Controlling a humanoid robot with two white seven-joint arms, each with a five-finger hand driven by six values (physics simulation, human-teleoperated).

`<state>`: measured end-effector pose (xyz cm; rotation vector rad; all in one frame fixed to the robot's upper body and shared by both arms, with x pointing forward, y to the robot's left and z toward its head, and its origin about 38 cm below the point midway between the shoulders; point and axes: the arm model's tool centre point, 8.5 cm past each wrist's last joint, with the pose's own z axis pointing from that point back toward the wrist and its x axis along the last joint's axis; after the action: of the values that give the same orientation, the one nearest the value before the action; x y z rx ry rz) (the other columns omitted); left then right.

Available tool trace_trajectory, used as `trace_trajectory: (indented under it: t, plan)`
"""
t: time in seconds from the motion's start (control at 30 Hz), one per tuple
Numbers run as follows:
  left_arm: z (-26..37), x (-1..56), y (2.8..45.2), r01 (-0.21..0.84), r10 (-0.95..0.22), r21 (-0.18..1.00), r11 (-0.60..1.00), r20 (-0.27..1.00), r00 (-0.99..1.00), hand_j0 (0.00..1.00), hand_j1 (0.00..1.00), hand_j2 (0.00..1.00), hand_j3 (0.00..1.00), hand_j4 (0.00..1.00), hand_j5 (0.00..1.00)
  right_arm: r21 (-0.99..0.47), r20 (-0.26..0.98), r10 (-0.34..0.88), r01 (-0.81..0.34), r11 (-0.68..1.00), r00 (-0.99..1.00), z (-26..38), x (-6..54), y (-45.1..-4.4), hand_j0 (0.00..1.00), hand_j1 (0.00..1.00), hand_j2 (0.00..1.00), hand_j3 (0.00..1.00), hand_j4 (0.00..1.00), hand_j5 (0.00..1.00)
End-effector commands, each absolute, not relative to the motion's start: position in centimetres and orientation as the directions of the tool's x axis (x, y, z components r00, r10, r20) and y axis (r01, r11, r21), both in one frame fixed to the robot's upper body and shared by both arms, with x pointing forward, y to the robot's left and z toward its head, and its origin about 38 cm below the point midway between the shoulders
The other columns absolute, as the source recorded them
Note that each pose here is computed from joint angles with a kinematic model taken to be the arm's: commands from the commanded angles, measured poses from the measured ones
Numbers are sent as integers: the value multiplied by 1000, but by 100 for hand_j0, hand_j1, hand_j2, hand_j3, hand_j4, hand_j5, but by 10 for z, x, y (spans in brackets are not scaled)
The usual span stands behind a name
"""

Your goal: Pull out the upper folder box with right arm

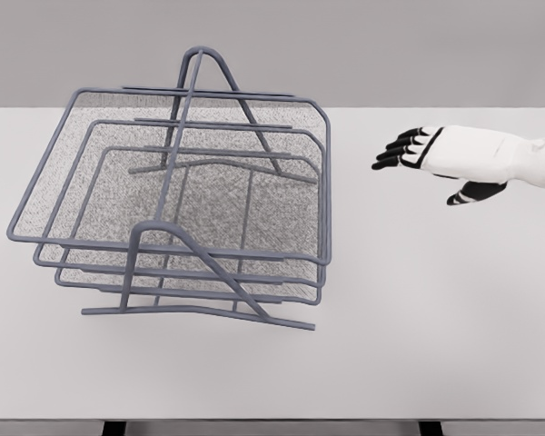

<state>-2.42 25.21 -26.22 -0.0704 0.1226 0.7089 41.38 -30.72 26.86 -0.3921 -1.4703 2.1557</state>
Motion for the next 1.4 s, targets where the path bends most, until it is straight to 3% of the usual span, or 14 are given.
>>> trace_trajectory:
  t: [0.0,0.07,0.27,0.8,1.37]
  plan:
    - [-262,-24,252,-653,644,-23,757,-135,753,100,100,100,100,100,100,-921,54,531,-248,-301,-845,262,413,-299,100,100,100,100,100,100]
    - [-262,-24,252,-653,645,-22,757,-136,752,100,100,100,100,100,100,-956,38,455,-164,-242,-890,282,425,-254,100,100,100,100,100,100]
    - [-262,-24,252,-653,645,-22,757,-136,752,100,100,100,100,100,100,-974,52,325,-120,-192,-944,287,427,-188,100,100,100,100,100,100]
    - [-262,-24,252,-653,645,-23,757,-136,752,100,100,100,100,100,100,-945,137,358,-230,-232,-924,241,415,-207,100,100,100,100,100,100]
    - [-262,-24,252,-653,645,-23,757,-136,752,100,100,100,100,100,100,-884,6,657,-311,-349,-754,269,393,-373,100,100,100,100,100,100]
